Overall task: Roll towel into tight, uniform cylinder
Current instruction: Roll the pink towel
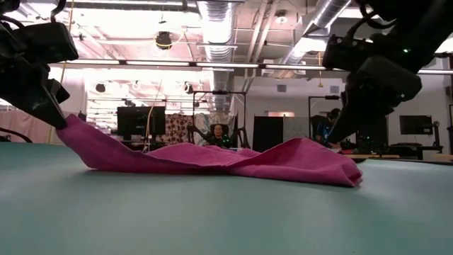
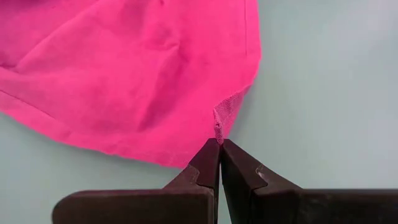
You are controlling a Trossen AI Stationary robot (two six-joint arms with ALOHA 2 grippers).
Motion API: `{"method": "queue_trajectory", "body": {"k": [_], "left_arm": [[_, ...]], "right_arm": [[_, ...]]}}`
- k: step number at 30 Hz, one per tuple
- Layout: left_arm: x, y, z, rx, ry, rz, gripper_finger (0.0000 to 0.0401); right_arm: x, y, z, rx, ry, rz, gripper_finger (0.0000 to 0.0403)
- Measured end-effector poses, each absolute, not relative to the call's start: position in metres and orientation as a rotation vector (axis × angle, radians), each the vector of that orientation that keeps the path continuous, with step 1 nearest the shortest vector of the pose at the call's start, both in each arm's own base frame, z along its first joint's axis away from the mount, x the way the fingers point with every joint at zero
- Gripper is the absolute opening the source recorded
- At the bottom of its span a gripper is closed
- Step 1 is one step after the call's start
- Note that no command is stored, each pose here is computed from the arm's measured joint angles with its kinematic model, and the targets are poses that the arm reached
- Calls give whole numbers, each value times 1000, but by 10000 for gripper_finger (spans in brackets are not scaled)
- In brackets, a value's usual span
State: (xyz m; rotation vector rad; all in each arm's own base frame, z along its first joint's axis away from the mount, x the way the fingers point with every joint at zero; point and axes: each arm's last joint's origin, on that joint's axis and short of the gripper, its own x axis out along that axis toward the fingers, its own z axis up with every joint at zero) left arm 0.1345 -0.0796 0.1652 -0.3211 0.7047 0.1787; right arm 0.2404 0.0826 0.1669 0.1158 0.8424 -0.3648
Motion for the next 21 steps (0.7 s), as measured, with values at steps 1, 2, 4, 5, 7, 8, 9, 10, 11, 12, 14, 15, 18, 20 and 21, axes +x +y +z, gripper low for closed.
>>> {"method": "queue_trajectory", "body": {"k": [1, 2, 4, 5, 7, 8, 9, 10, 11, 12, 14, 15, 18, 20, 21], "left_arm": [[134, -80, 165, -321, 706, 180, 0], [134, -80, 165, -321, 706, 180, 0], [134, -80, 165, -321, 706, 180, 0], [134, -79, 165, -321, 706, 180, 0], [134, -79, 165, -317, 706, 179, 0], [134, -79, 165, -315, 706, 179, 0], [134, -79, 165, -316, 706, 179, 0], [134, -79, 165, -316, 707, 179, 0], [134, -79, 165, -315, 707, 179, 0], [134, -79, 165, -316, 707, 179, 0], [134, -79, 165, -318, 706, 180, 0], [134, -79, 165, -318, 706, 180, 0], [134, -79, 165, -321, 706, 181, 0], [134, -79, 165, -321, 706, 182, 0], [134, -79, 165, -326, 706, 183, 0]], "right_arm": [[241, 82, 167, 116, 849, -352, 180], [241, 81, 167, 121, 857, -339, 180], [243, 81, 167, 148, 867, -305, 180], [243, 81, 167, 154, 876, -296, 180], [242, 80, 163, 152, 896, -294, 180], [243, 80, 161, 154, 897, -296, 180], [244, 79, 158, 157, 903, -297, 180], [244, 78, 154, 155, 918, -299, 180], [246, 78, 150, 161, 927, -294, 180], [249, 78, 148, 174, 924, -280, 180], [254, 79, 142, 179, 938, -252, 177], [256, 79, 139, 187, 943, -238, 174], [259, 81, 133, 194, 952, -222, 145], [259, 81, 133, 201, 950, -225, 104], [259, 82, 133, 203, 949, -225, 78]]}}
